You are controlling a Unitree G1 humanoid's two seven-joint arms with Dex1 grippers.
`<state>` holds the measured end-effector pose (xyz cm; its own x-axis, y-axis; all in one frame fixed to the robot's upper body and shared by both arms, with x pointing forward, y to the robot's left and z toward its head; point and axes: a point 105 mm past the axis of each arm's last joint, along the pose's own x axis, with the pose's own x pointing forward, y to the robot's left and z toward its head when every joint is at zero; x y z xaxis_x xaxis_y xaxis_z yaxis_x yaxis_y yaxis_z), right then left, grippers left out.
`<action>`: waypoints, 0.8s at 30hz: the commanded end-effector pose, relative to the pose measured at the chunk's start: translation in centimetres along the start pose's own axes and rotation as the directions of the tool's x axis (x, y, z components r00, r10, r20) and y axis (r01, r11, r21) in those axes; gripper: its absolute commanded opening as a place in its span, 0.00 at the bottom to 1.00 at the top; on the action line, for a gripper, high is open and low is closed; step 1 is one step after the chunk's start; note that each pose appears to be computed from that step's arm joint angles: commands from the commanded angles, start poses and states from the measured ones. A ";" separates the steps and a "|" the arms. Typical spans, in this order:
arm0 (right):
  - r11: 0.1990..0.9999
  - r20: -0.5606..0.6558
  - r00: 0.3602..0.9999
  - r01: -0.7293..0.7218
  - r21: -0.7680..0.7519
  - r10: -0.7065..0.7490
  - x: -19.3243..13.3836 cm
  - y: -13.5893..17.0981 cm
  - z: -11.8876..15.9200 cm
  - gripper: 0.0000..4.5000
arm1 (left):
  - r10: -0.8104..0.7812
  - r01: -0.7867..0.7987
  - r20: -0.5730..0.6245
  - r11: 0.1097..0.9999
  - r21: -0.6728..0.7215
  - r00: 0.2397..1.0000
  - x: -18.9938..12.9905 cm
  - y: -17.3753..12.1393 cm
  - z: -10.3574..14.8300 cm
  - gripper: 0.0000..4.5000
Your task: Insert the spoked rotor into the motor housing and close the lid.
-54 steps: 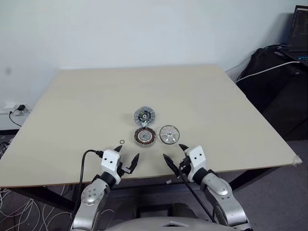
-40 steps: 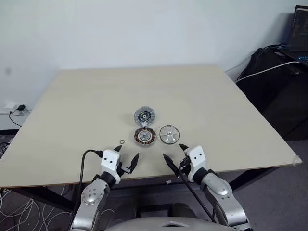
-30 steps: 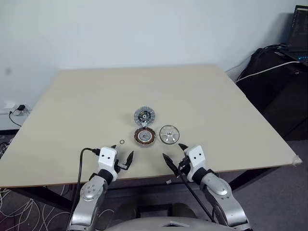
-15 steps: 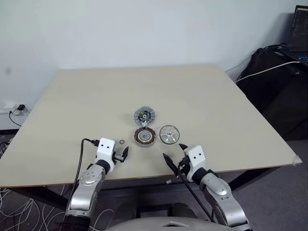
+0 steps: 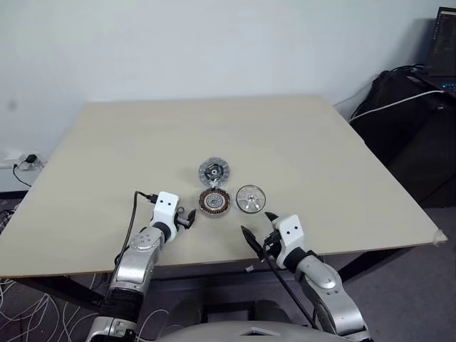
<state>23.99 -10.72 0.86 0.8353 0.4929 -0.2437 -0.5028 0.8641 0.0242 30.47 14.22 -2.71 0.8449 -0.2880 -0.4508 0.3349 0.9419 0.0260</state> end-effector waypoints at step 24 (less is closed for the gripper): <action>1.000 0.056 0.998 0.017 -0.019 -0.016 0.1 -0.3 1.4 1.00 | 0.009 -0.010 -0.099 1.000 -0.011 0.995 1.4 0.8 -0.8 0.57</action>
<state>24.05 -10.84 0.86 0.8407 0.4833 -0.2443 -0.4942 0.8692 0.0190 31.57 14.84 -3.77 0.8147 -0.2612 -0.5177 0.3111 0.9503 0.0102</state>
